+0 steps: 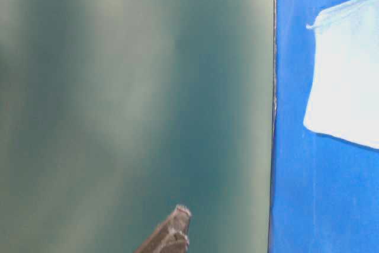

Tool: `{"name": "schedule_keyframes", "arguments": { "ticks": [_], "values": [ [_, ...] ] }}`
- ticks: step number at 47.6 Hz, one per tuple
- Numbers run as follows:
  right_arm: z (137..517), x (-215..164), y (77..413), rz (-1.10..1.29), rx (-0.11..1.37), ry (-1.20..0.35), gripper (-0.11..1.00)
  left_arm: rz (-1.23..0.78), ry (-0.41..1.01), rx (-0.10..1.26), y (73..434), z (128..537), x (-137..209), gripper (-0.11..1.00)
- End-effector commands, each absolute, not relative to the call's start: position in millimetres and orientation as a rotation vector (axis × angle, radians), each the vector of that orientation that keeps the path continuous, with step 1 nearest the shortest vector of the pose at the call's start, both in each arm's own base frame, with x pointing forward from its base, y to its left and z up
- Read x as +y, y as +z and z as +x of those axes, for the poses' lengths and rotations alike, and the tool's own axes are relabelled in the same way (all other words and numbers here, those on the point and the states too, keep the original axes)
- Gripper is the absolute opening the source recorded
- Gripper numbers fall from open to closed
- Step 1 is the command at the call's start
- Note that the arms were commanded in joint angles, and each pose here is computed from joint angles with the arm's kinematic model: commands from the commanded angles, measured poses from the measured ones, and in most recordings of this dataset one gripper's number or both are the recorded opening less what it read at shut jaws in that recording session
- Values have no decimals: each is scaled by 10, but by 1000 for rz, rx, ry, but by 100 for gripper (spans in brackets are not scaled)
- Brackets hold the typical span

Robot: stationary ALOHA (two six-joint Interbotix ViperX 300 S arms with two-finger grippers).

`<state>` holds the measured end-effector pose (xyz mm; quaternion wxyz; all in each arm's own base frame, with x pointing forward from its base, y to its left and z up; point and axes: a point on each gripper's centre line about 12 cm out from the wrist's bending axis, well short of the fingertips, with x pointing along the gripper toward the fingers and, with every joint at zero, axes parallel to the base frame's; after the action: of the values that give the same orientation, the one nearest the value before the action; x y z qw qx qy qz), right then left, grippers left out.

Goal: Fold the light blue towel.
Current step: 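Lower the towel strip onto the table and open both grippers, then grasp the far corners of the towel strip with both grippers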

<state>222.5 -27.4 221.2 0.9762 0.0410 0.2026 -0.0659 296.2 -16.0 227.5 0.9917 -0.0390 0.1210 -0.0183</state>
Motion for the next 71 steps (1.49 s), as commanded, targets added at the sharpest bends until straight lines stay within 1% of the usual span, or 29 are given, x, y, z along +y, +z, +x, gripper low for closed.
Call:
{"name": "schedule_keyframes", "arguments": {
  "ticks": [1, 19, 26, 32, 39, 45, 53, 59, 63, 71],
  "values": [
    [2253, -272, 2262, 87, 382, -131, 60, -79, -23, 202, 2341, 2949, -113, 85],
    [2294, -284, 2279, 87, 377, -134, 60, -81, -18, 197, 2364, 2997, -101, 85],
    [2376, -380, 2325, 100, 380, -171, 60, -81, 20, 217, 2342, 3128, 13, 85],
    [2458, -537, 2299, 105, 408, -225, 60, -83, 84, 264, 2309, 3244, 221, 85],
    [2570, -806, 2167, 114, 475, -308, 60, -74, 165, 298, 2266, 3369, 516, 85],
    [2690, -1000, 2023, 122, 558, -352, 60, -61, 226, 335, 2152, 3498, 774, 85],
    [2863, -1233, 1768, 135, 669, -390, 60, -69, 287, 393, 1925, 3641, 1055, 85],
    [2932, -1376, 1539, 154, 737, -415, 60, -84, 325, 444, 1683, 3749, 1244, 85],
    [2976, -1441, 1435, 162, 759, -424, 60, -94, 344, 474, 1537, 3803, 1346, 85],
    [3079, -1542, 1267, 169, 756, -436, 60, -111, 378, 513, 1276, 3884, 1531, 85]
  ]
}}
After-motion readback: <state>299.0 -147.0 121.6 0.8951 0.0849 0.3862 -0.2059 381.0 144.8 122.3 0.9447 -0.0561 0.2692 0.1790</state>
